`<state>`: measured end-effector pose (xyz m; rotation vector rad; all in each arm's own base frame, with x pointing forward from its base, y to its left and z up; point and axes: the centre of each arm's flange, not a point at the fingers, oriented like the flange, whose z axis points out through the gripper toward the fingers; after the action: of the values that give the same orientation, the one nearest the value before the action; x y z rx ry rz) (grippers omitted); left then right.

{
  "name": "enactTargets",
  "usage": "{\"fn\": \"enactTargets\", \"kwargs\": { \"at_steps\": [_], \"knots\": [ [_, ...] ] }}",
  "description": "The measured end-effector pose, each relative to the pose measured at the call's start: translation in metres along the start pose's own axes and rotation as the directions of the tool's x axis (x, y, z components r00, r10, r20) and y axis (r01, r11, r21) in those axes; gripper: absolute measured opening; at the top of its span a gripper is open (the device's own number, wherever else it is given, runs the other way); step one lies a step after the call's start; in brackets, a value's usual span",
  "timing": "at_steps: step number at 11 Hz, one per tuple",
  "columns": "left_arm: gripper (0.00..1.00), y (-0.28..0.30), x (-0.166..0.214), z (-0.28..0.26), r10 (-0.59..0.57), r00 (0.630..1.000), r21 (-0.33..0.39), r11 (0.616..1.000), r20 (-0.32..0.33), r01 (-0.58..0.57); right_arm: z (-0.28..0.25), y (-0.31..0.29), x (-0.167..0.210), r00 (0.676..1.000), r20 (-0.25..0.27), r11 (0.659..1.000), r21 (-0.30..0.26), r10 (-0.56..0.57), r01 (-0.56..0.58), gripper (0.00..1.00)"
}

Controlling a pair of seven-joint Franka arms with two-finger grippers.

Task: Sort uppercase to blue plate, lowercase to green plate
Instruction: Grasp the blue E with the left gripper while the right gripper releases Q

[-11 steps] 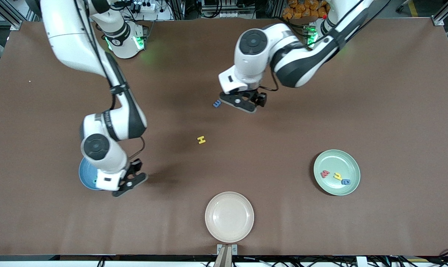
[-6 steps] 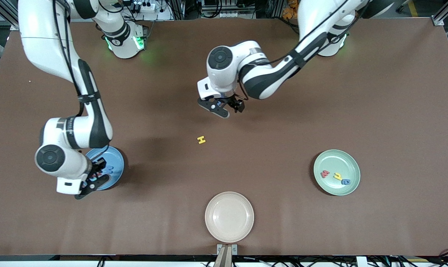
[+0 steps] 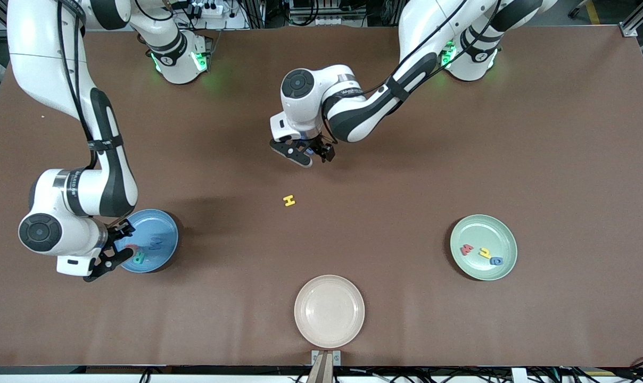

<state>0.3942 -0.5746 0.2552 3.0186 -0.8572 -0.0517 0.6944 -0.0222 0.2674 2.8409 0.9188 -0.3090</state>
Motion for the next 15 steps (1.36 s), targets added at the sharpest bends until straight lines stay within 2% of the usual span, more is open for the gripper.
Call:
{"fn": "enactTargets", "kwargs": {
  "at_steps": [1, 2, 5, 9, 12, 15],
  "knots": [
    [0.99, 0.002, -0.001, 0.008, -0.007, 1.000, -0.009, 1.000, 0.003, 0.007, -0.001, 0.000, 0.000, 1.000, -0.001, 1.000, 0.000, -0.001, 0.001, 0.94],
    [0.98, 0.004, -0.004, 0.016, -0.013, 1.000, -0.013, 1.000, 0.010, 0.013, -0.002, -0.001, 0.001, 1.000, -0.004, 1.000, -0.001, -0.001, 0.001, 1.00],
    [0.96, 0.013, -0.021, 0.038, -0.025, 0.999, -0.013, 1.000, 0.023, 0.025, -0.007, 0.003, -0.002, 1.000, -0.010, 1.000, -0.004, 0.029, -0.029, 1.00],
    [0.95, 0.018, -0.035, 0.055, -0.043, 0.999, -0.012, 0.999, 0.007, 0.043, -0.002, 0.024, -0.019, 0.997, -0.008, 0.997, 0.005, 0.079, -0.079, 1.00],
    [0.92, 0.023, -0.049, 0.070, -0.037, 0.999, -0.011, 0.999, -0.026, 0.037, -0.003, 0.016, -0.013, 0.991, -0.012, 0.991, 0.010, 0.134, -0.134, 1.00],
    [0.89, 0.023, -0.054, 0.076, -0.036, 0.999, 0.001, 0.999, -0.036, 0.036, -0.003, 0.011, -0.009, 0.985, -0.031, 0.984, 0.056, 0.171, -0.169, 1.00]
  ]
}}
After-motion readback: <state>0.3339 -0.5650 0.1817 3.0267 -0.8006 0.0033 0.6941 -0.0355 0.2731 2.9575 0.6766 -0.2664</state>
